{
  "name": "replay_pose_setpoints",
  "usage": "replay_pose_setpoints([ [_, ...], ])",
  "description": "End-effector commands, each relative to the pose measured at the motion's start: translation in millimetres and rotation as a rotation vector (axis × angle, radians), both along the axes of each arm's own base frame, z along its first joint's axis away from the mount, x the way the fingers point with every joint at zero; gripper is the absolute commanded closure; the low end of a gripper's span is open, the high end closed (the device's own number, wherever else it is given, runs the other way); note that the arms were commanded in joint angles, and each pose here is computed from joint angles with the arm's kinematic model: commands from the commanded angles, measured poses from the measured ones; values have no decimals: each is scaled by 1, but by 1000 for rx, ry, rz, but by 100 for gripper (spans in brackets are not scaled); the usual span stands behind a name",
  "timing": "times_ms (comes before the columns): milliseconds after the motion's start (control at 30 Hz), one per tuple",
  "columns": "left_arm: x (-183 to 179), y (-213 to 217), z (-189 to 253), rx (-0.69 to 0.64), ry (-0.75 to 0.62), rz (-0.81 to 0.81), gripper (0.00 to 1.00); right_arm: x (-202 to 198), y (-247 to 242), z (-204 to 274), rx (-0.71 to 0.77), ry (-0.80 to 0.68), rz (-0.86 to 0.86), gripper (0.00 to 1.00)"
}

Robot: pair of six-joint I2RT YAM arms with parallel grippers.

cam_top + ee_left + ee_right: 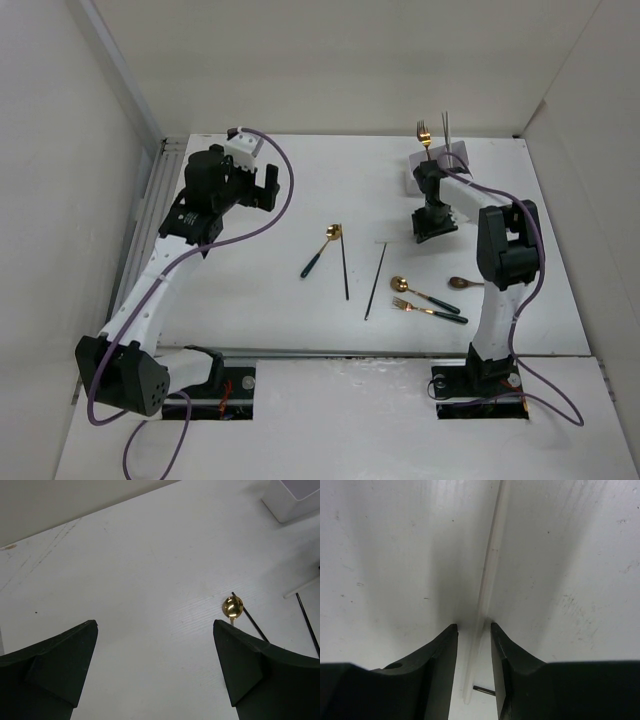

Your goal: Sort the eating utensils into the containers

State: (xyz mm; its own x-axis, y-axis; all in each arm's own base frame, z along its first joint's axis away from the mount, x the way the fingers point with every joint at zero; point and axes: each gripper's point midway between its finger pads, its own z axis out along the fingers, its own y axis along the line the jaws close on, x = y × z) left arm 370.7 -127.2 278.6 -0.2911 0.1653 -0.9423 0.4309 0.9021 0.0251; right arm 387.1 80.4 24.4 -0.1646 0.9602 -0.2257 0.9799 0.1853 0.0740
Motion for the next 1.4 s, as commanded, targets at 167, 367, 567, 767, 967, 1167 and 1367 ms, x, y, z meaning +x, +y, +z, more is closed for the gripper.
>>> replay_pose_setpoints([
  [167,1,8,23,31,-111,21,0,-42,24,-41,60,148,-2,65],
  [367,2,12,18,59,-111,36,0,-36,29,-39,21,114,19,64],
  [567,4,12,23,53,-130,37,0,-41,27,-46,16,132,18,100],
  [767,4,13,23,56,-131,46,0,-46,29,-49,-21,128,43,100],
  [967,5,13,17,62,-113,45,0,-16,26,10,-198,-72,95,100],
  [1167,7,11,19,59,-113,36,0,4,7,89,-413,-282,132,100],
  [1367,6,7,23,42,-117,21,0,-6,11,107,-551,-333,270,100],
])
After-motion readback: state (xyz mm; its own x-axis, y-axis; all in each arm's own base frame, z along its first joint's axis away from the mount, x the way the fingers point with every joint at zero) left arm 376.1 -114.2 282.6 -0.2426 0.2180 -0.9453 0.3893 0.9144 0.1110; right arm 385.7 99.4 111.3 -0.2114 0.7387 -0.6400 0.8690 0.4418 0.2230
